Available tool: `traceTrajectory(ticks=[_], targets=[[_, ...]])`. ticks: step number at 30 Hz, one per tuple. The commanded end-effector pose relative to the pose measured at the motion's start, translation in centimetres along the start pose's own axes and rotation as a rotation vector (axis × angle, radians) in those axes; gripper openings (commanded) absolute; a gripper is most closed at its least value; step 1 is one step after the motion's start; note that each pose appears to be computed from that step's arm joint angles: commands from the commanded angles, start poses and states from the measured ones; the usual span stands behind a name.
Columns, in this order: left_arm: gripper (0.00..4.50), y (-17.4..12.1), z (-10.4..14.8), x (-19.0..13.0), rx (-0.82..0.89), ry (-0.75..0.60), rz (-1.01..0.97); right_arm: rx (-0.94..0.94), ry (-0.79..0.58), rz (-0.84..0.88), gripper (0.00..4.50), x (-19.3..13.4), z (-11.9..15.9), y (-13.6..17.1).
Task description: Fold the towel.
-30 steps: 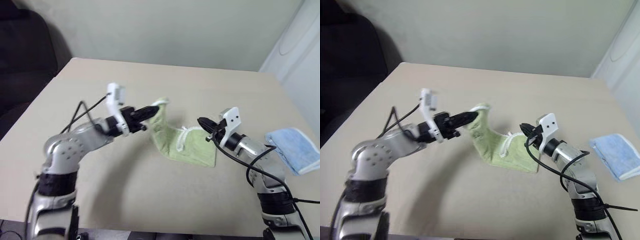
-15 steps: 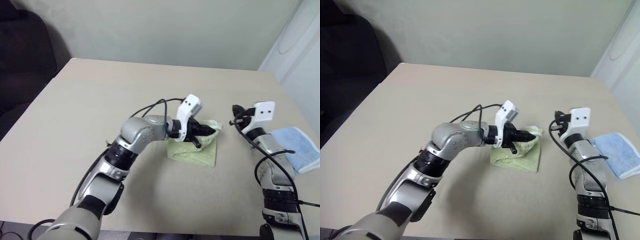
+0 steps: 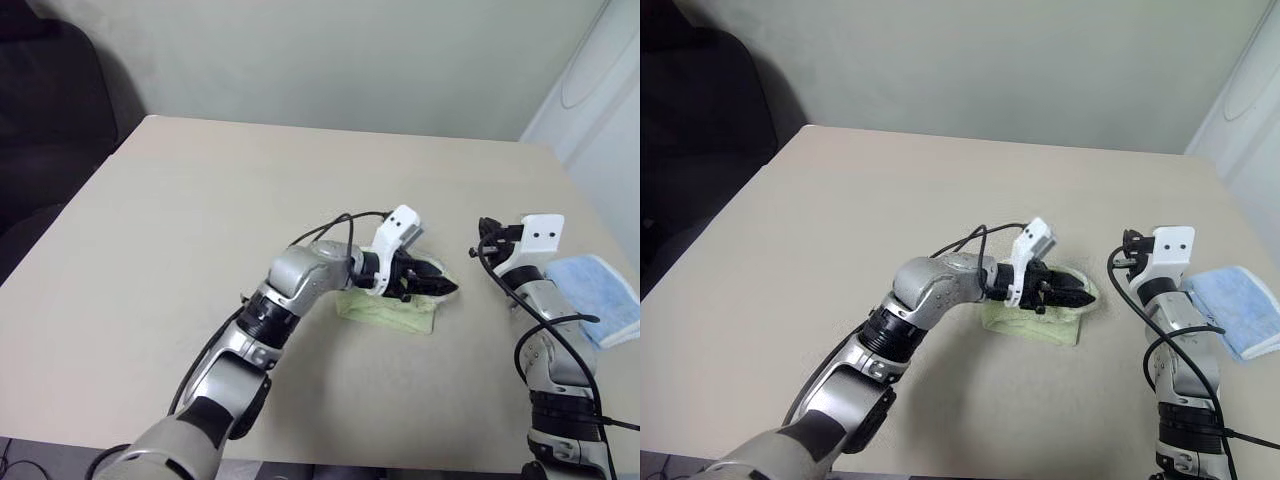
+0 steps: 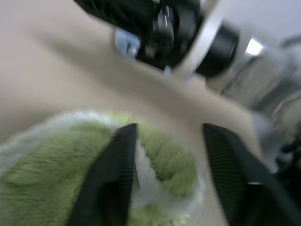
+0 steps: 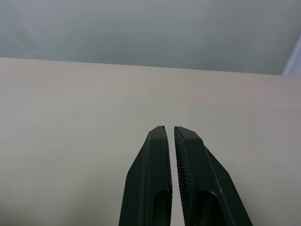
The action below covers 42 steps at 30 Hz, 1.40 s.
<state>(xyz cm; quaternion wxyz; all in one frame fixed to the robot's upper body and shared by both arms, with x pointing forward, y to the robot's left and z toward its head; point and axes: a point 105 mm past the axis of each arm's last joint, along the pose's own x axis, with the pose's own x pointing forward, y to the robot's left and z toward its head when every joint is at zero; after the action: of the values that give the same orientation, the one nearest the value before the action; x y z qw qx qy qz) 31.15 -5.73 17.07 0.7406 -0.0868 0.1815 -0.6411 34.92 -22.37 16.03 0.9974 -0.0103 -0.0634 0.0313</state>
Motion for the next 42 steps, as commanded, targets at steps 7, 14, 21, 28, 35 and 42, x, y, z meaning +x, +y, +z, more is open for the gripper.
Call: traceTrajectory(ticks=[7,14,21,28,35,42], targets=[[4.12,1.3,5.0,-7.1,-0.014,-0.299,0.086,-0.057,-0.024,0.204,0.33,-0.5,2.6,2.2],[3.25,4.4,2.2,-9.6,0.170,-0.178,0.228,-0.013,0.028,0.444,0.00,-2.1,3.6,5.7],[0.70,4.1,-1.5,-6.8,0.314,-0.073,0.160,0.031,0.142,0.583,0.00,-4.4,0.8,8.7],[0.70,7.7,-7.9,-4.3,0.257,0.136,0.266,0.027,0.388,0.505,0.00,-5.5,-7.3,8.1],[0.70,8.7,-9.3,-4.4,0.227,0.131,0.270,0.000,0.424,0.467,0.00,-5.7,-9.8,7.7],[0.70,6.3,-0.1,-9.4,0.069,-0.385,0.178,0.017,0.199,0.483,0.00,-5.9,-3.3,7.7]])
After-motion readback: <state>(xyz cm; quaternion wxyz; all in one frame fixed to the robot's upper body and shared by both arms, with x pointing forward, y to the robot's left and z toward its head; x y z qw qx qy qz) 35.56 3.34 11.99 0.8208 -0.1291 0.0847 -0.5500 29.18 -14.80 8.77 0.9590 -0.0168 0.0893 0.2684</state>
